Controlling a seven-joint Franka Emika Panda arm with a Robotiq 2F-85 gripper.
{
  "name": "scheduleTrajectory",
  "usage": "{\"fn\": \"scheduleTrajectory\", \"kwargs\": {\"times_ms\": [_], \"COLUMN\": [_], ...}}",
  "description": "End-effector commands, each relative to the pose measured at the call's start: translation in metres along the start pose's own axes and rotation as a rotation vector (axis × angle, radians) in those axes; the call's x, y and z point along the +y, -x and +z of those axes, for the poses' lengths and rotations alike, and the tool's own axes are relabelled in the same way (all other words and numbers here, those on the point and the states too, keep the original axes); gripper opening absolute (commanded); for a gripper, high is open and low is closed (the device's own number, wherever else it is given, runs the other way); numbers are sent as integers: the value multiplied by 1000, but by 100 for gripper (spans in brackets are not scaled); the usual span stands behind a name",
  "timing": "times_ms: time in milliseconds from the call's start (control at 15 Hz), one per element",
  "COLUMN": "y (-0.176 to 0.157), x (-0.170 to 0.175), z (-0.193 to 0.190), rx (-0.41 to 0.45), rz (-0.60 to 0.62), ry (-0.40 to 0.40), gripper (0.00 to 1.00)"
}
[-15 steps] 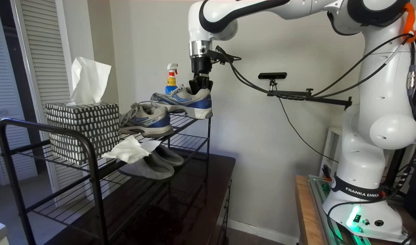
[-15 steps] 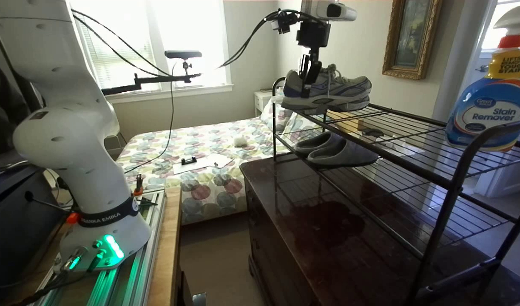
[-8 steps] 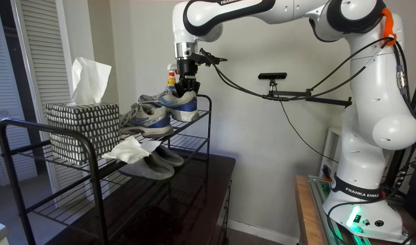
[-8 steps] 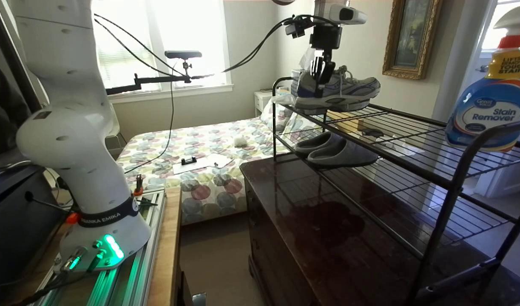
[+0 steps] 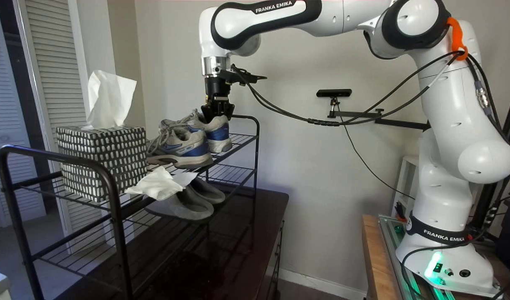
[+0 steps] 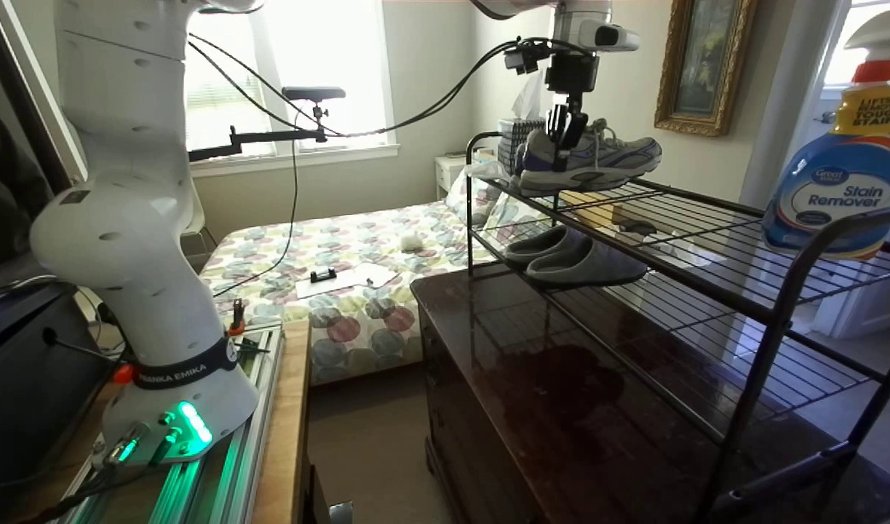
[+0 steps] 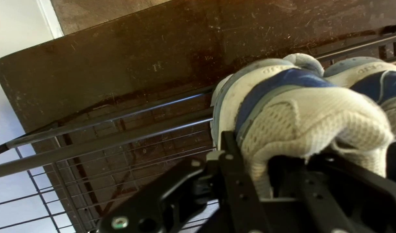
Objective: Put the right shoe next to the left one
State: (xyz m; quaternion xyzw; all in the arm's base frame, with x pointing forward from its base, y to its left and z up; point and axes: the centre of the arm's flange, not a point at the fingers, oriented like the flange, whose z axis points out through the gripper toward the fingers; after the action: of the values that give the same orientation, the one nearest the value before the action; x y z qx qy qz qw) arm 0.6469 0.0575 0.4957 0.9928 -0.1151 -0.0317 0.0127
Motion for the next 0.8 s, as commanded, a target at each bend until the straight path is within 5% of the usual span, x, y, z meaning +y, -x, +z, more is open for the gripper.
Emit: {"fn": "scheduleTrajectory", "kwargs": {"times_ms": [0,733], "y": [-17,-29], "x": [-8,-1], "z": [-10,1], "rx": [-1,-30], "rz": [1,-66], "ry": [21,6], "gripper": [4,4]}}
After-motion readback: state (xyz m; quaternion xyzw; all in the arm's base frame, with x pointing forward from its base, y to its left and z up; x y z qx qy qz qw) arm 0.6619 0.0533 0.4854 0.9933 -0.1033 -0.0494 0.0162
